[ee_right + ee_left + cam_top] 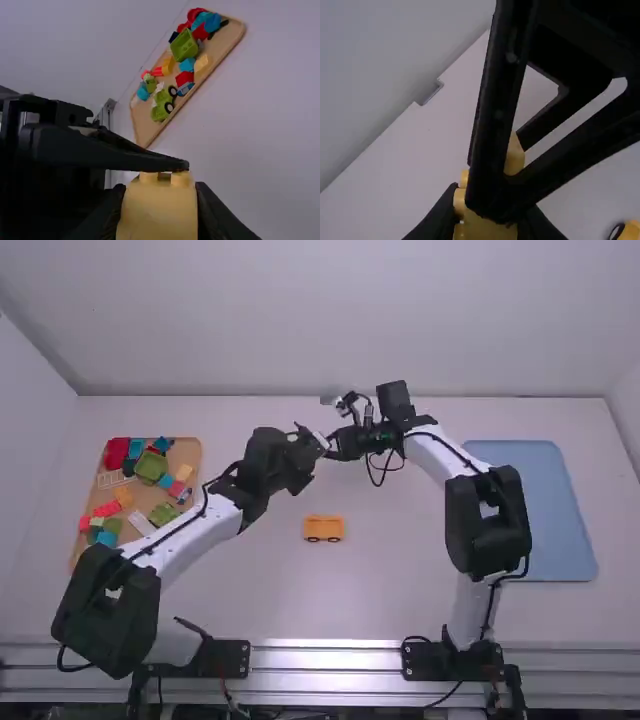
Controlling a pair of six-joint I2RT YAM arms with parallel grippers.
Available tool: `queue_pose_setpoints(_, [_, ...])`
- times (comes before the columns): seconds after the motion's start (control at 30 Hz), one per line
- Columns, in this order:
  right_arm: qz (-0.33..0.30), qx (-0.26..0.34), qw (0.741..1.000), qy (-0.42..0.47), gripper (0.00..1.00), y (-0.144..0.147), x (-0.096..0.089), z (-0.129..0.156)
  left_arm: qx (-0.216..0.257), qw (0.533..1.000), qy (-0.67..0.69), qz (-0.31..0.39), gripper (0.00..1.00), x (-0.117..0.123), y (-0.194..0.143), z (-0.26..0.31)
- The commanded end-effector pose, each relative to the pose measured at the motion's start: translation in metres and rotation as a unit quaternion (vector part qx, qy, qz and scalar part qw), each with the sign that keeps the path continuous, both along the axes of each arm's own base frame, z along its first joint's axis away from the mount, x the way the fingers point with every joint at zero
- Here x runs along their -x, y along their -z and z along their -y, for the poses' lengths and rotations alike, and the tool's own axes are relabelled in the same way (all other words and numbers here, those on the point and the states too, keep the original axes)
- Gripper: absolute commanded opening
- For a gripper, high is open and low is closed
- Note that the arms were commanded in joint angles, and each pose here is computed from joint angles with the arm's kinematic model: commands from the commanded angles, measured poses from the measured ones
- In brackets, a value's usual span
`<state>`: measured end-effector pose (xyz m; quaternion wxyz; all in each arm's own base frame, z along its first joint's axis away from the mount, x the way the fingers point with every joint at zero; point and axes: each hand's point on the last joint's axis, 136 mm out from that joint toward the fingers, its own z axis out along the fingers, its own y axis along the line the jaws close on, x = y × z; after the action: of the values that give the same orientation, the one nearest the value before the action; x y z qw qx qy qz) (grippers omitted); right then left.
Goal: Assemble lego blocks to make yellow taxi
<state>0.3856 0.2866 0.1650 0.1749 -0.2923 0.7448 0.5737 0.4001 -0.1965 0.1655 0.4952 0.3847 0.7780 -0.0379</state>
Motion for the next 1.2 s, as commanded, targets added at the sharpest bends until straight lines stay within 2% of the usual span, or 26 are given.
queue_pose_setpoints(0.0, [0.0, -0.015, 1.0, -0.013, 0.27, -0.007, 0.002, -0.004, 0.005, 1.0, 0.006, -0.006, 0.57, 0.002, 0.006, 0.004])
queue_pose_setpoints(0.07, [0.005, -0.015, 1.0, -0.013, 0.25, -0.007, 0.001, -0.003, 0.006, 1.0, 0.008, -0.005, 0.99, 0.002, 0.005, 0.006])
queue_pose_setpoints(0.13, [0.012, -0.017, 1.0, -0.014, 0.25, -0.008, 0.0, -0.004, 0.007, 1.0, 0.007, -0.003, 0.99, 0.002, 0.004, 0.005])
queue_pose_setpoints(0.2, [0.021, -0.018, 1.0, -0.01, 0.24, -0.009, -0.004, -0.003, 0.029, 1.0, -0.008, -0.007, 0.99, -0.001, 0.001, 0.004])
queue_pose_setpoints(0.3, [0.052, -0.012, 0.998, 0.012, 0.24, -0.01, -0.019, 0.005, 0.074, 0.995, -0.056, -0.019, 0.99, -0.006, -0.006, 0.0])
queue_pose_setpoints(0.43, [0.118, -0.011, 0.993, 0.018, 0.24, -0.014, -0.032, 0.015, 0.104, 0.987, -0.122, -0.019, 0.99, -0.008, -0.021, -0.018])
queue_pose_setpoints(0.53, [0.152, -0.011, 0.988, 0.014, 0.24, -0.021, -0.032, 0.022, 0.111, 0.988, -0.105, -0.029, 0.99, -0.002, -0.033, -0.019])
queue_pose_setpoints(0.63, [0.218, -0.009, 0.976, -0.01, 0.24, -0.034, -0.021, 0.024, 0.134, 0.988, 0.005, -0.077, 0.99, 0.019, -0.056, -0.009])
queue_pose_setpoints(0.77, [0.301, -0.002, 0.952, -0.051, 0.23, -0.048, 0.0, 0.024, 0.179, 0.972, 0.104, -0.107, 0.99, 0.032, -0.078, -0.012])
queue_pose_setpoints(0.87, [0.356, 0.019, 0.931, -0.082, 0.24, -0.052, 0.018, 0.024, 0.187, 0.964, 0.139, -0.125, 0.99, 0.038, -0.079, -0.017])
queue_pose_setpoints(0.93, [0.393, 0.049, 0.912, -0.11, 0.24, -0.051, 0.032, 0.023, 0.173, 0.959, 0.179, -0.139, 0.99, 0.048, -0.071, -0.016])
queue_pose_setpoints(1.0, [0.406, 0.055, 0.904, -0.124, 0.24, -0.05, 0.038, 0.022, 0.161, 0.956, 0.199, -0.141, 0.99, 0.054, -0.066, -0.014])
queue_pose_setpoints(1.03, [0.425, 0.054, 0.891, -0.151, 0.24, -0.051, 0.052, 0.02, 0.136, 0.954, 0.226, -0.144, 0.99, 0.061, -0.056, -0.01])
queue_pose_setpoints(1.17, [0.452, 0.049, 0.868, -0.2, 0.25, -0.049, 0.076, 0.014, 0.093, 0.946, 0.277, -0.139, 0.99, 0.077, -0.039, -0.002])
